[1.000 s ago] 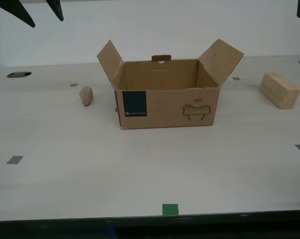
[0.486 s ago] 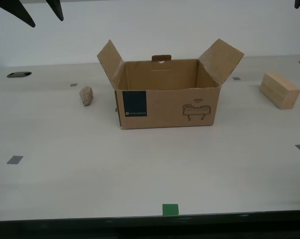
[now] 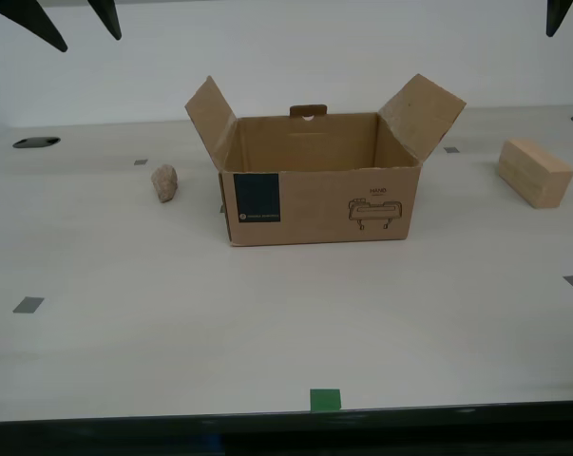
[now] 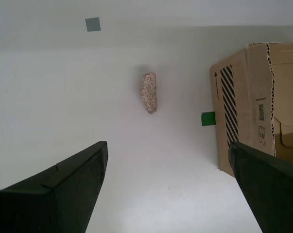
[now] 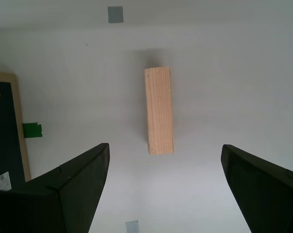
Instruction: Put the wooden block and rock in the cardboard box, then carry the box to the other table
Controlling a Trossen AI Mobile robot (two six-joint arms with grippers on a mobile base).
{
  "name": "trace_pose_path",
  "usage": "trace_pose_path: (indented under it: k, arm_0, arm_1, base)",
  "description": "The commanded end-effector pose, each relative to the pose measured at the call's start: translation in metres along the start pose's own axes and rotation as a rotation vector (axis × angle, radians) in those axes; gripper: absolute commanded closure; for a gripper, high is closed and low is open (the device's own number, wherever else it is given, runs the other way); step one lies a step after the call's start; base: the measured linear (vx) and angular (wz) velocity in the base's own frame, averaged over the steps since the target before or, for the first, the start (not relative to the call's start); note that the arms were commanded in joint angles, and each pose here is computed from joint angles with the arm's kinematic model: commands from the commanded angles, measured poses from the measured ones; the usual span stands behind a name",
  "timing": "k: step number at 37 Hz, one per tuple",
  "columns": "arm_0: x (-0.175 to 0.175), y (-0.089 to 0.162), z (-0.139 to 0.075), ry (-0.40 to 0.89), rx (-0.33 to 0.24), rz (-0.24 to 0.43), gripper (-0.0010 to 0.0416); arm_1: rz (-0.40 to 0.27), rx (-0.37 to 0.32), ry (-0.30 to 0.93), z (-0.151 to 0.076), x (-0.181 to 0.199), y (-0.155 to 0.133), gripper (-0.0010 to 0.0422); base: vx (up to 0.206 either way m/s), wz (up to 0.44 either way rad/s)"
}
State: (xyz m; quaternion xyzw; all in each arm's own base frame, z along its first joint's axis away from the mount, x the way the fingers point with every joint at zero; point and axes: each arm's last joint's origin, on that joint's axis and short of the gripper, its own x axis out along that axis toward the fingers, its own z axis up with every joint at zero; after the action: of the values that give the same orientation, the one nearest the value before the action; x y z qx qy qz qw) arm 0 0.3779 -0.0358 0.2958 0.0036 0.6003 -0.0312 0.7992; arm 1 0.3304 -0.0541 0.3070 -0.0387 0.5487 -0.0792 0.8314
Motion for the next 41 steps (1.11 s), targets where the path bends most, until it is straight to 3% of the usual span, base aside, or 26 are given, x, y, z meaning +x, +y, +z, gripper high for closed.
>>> trace_pose_path:
  k: [1,13,28,41]
  arm_0:
    - [0.01,-0.002,0.002,0.021,-0.007,-0.005,0.0087]
    - [0.039,-0.01,0.007,0.082,0.01,-0.008,0.0086]
    - [0.043,-0.011,0.013,0.029,0.015,-0.011,0.0071]
    - [0.076,-0.012,0.015,0.106,0.012,-0.004,0.0062]
  arm_1:
    - [0.001,0.001,0.003,0.0,0.0,0.0,0.0074]
    - [0.002,0.0,0.009,-0.001,0.0,0.0,0.0073]
    - [0.002,-0.004,0.005,-0.001,0.0,0.0,0.0073]
    - [0.001,-0.005,0.002,0.0,0.0,0.0,0.0073]
  base:
    - [0.0,0.0]
    - [0.0,0.0]
    - [0.0,0.0]
    - [0.0,0.0]
